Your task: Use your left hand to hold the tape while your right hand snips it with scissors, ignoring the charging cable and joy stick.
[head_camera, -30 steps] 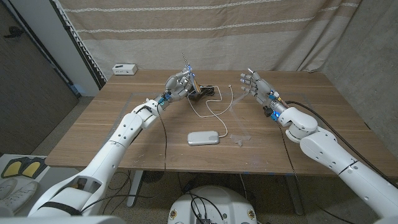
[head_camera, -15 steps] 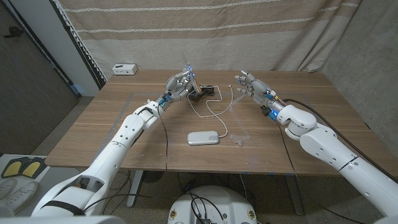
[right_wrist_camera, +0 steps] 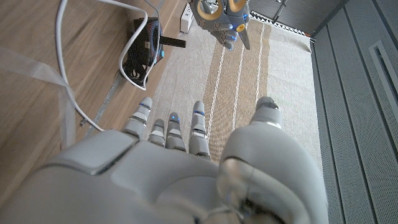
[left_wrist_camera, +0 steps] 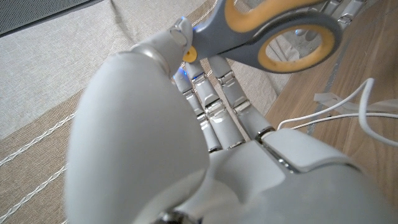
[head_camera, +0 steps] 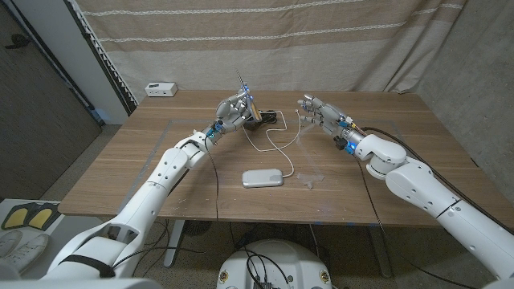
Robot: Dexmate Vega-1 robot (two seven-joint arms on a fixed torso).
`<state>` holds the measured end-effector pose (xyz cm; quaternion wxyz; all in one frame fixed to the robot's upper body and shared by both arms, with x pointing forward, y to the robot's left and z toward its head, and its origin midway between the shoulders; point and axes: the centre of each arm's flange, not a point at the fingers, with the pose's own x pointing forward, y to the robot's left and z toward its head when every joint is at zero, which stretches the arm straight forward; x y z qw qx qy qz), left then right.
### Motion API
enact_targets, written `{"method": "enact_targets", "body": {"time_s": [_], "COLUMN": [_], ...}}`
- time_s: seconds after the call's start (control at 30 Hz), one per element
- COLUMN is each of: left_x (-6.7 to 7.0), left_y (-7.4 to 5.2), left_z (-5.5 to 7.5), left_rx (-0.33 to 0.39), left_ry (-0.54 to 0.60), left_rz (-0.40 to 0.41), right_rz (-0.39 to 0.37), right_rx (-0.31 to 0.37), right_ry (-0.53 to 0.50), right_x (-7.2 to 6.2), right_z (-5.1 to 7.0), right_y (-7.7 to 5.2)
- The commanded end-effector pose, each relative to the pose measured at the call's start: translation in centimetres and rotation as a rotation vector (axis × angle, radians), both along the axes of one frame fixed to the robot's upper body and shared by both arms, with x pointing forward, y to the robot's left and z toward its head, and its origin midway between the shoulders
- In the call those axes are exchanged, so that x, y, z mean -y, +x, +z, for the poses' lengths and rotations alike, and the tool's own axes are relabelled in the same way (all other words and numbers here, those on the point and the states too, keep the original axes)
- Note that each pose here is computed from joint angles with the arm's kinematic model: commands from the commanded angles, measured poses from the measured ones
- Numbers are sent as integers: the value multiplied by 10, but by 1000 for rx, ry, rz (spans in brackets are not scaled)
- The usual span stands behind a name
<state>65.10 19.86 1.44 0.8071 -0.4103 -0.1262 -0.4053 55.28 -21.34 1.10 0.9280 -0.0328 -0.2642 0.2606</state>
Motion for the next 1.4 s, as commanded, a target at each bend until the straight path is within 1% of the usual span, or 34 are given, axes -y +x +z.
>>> {"method": "enact_targets", "body": {"time_s": [0.03, 0.23, 0.47, 0.63, 0.8, 1.0, 1.23, 1.33, 1.4], "left_x": [4, 6, 7, 8, 9, 11, 13, 14, 15], "left_y": [2, 4, 6, 8, 8, 8, 9, 8, 8], "left_z": [2, 1, 4, 7, 8, 7, 8, 7, 7], "left_rx": [4, -2, 6, 10, 4, -8, -3, -7, -8], "left_ry": [1, 8, 7, 5, 4, 1, 1, 2, 3], "left_rz": [-32, -47, -58, -66, -64, -59, -71, -67, -68], "right_rz": [36, 46, 59, 63, 83, 78, 94, 106, 112], "right_rx": [-13, -27, -47, -56, -74, -88, -93, -104, -99], "right_ry": [-2, 1, -10, -30, -32, -50, -68, -56, -57], "right_x": [-8, -13, -18, -22, -24, -24, -26, -28, -29], "right_z": [-2, -1, -2, 0, 1, 2, 2, 2, 2], "right_y": [-4, -6, -8, -9, -9, -9, -7, -6, -6]}}
